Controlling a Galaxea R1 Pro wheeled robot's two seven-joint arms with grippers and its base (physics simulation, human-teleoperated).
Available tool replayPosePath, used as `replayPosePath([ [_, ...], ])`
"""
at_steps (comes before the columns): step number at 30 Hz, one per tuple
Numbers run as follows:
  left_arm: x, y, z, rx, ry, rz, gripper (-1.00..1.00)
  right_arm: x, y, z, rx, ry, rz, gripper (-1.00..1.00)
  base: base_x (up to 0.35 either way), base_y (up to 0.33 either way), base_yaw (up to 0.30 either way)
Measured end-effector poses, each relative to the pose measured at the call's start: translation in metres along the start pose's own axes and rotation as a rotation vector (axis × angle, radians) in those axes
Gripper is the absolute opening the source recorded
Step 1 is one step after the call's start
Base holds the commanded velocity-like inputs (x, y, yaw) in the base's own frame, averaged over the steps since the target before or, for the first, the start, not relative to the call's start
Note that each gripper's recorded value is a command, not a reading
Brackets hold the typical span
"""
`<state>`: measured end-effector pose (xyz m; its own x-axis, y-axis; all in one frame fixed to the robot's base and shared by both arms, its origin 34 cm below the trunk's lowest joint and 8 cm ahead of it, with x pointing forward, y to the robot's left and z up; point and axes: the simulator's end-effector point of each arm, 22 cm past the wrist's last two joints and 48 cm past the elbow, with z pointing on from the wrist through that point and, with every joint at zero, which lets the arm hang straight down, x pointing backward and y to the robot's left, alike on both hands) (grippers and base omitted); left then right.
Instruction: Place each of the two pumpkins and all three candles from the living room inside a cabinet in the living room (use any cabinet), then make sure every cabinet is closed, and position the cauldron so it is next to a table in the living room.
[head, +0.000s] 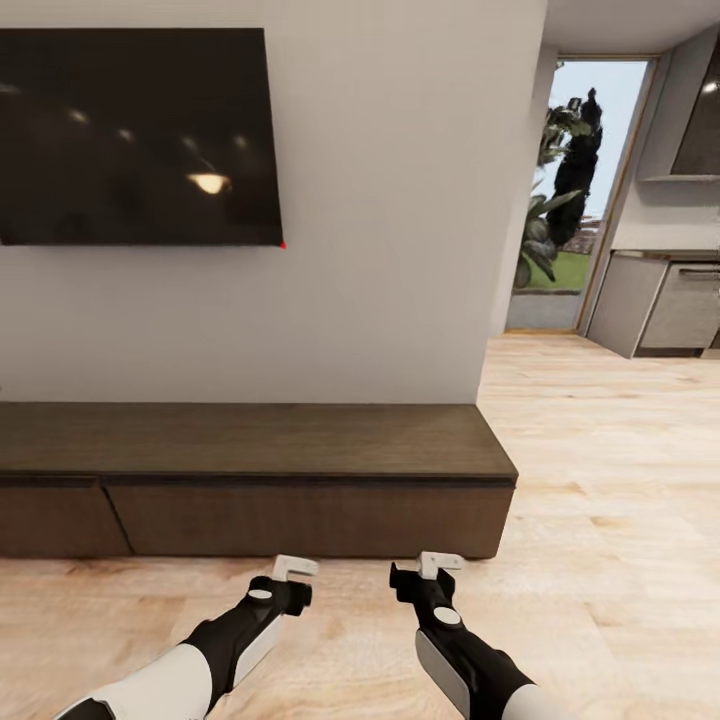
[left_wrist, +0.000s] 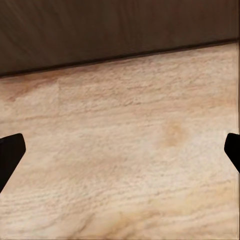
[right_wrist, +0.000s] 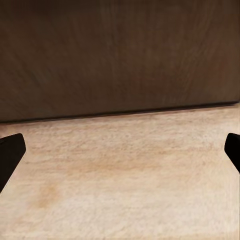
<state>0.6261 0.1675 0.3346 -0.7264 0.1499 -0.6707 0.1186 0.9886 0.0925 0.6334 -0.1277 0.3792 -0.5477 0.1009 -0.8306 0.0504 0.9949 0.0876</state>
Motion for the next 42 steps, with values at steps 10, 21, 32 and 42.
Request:
replayPosePath([
  [10, -0.012, 0.003, -0.013, -0.002, 0.009, -0.006, 1.00, -0.024, 0.011, -0.011, -0.019, -0.044, -0.006, 1.00, 0.000, 0.000, 0.000],
  [21, -0.035, 0.005, -0.028, -0.007, -0.036, -0.005, 1.00, -0.047, 0.016, -0.022, -0.025, -0.088, -0.012, 1.00, -0.147, 0.000, 0.000],
  [32, -0.056, 0.008, -0.044, -0.013, -0.081, -0.004, 1.00, -0.071, 0.018, -0.035, -0.030, -0.134, -0.013, 1.00, -0.012, 0.000, 0.000],
  [42, -0.076, 0.011, -0.058, -0.016, -0.102, -0.002, 1.00, -0.092, 0.021, -0.044, -0.034, -0.154, -0.013, 1.00, -0.103, 0.000, 0.000],
])
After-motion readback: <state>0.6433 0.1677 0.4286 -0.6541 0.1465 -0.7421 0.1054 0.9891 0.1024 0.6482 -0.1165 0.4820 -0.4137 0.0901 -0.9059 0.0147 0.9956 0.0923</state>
